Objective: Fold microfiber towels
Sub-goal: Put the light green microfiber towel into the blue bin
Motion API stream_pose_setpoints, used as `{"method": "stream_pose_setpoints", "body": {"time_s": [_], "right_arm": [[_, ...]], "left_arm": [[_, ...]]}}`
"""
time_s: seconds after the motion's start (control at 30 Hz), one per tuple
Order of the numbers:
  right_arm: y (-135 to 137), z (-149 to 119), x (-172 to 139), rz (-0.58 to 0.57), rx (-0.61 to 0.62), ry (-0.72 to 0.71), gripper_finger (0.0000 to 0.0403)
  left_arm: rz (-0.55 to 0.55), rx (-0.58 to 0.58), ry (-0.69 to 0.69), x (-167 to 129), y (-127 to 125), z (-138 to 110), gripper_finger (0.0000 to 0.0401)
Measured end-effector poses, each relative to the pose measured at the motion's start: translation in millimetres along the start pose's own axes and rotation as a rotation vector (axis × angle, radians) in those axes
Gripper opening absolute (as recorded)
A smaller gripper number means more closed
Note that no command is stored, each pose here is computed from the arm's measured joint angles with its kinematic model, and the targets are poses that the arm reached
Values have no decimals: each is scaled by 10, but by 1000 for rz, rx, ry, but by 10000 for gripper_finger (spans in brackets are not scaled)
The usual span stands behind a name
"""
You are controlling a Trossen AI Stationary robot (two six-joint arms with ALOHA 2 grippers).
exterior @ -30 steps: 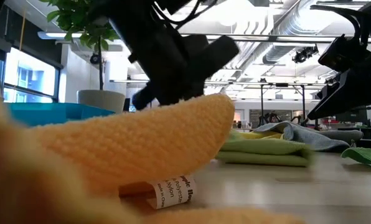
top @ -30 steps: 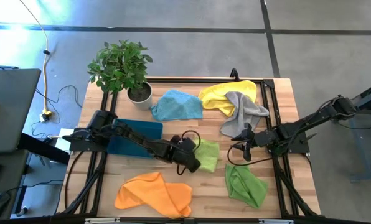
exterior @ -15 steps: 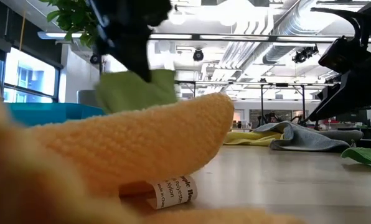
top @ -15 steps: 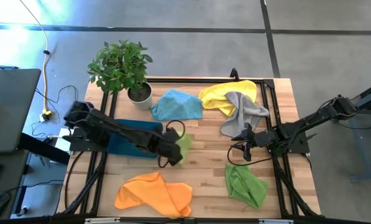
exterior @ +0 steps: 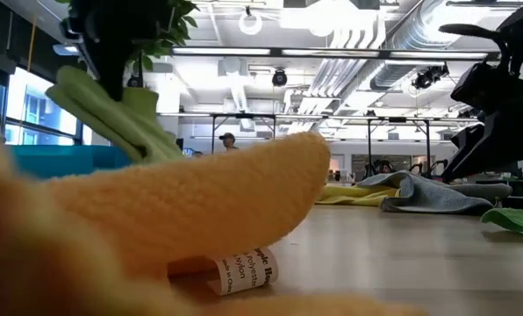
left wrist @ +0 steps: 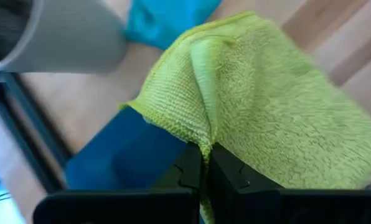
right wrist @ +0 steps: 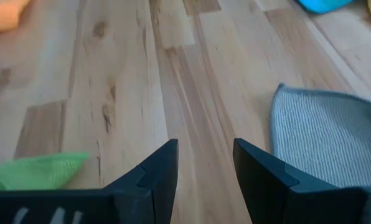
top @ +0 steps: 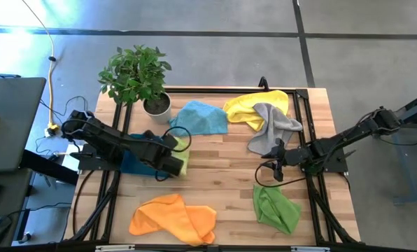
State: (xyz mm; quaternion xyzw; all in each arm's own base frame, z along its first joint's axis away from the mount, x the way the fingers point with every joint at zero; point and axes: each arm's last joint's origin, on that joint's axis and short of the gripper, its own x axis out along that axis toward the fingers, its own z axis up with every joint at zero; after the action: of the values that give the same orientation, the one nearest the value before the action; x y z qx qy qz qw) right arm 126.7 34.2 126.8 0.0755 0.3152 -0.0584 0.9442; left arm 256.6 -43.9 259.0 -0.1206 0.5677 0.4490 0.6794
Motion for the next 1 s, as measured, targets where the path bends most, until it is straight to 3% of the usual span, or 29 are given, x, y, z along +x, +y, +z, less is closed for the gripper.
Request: {"method": "stream_pose_setpoints", "body": {"time_s": [0.47, 0.8, 1.0], "right_arm": [[0, -2, 2, -1, -1, 2, 146], [0, -2, 2, -1, -1, 2, 146], [0, -2, 2, -1, 0, 2, 146]], "left_arm": [[180, 33, 114, 470, 59, -376, 6], [207, 20, 176, 664, 88, -513, 9], [238, 7, 236, 652, 129, -538, 60]]}}
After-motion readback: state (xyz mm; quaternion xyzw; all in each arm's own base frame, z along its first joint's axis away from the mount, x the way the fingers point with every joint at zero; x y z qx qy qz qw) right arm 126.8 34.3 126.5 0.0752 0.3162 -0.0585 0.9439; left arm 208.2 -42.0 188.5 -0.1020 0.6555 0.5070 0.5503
